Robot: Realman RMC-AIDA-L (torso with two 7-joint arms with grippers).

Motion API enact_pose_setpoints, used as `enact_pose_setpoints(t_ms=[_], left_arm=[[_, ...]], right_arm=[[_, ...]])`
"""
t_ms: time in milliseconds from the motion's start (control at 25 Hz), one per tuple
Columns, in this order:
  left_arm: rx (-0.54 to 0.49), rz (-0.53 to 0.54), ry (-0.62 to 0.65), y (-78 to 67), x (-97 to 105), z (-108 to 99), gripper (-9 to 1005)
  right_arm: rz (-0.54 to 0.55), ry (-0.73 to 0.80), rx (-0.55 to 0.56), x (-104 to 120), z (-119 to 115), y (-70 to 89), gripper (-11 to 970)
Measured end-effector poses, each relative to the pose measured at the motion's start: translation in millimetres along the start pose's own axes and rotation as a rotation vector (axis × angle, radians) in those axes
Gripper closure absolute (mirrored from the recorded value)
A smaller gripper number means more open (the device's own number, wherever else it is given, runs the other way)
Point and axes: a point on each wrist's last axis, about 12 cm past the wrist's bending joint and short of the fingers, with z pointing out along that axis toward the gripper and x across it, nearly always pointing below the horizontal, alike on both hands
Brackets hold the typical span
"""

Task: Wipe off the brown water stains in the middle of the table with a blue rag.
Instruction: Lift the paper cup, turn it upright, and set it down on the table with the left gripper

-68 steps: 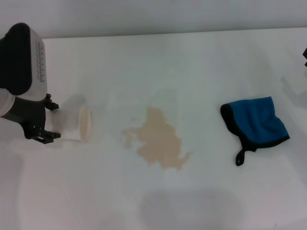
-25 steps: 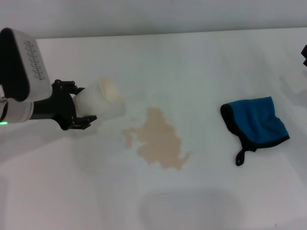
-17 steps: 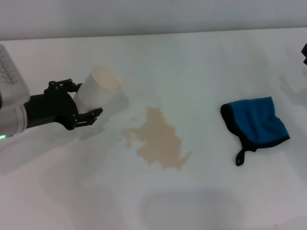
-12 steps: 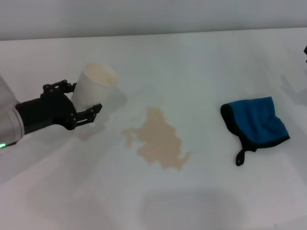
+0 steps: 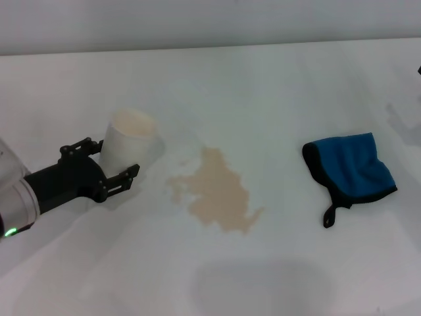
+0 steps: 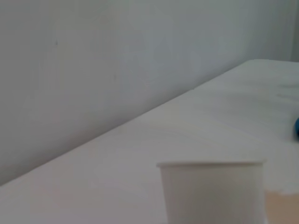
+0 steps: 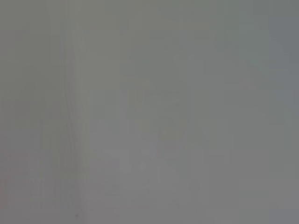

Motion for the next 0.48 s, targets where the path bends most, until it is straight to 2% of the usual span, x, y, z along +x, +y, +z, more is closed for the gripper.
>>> enact_pose_setpoints(t_ms=[480], left_arm=[[0.020,-0.018,0.034,-11.2,14,0,254]], right_arm=[[0.000,0.004,0.008,2,-7,-2.2,174]])
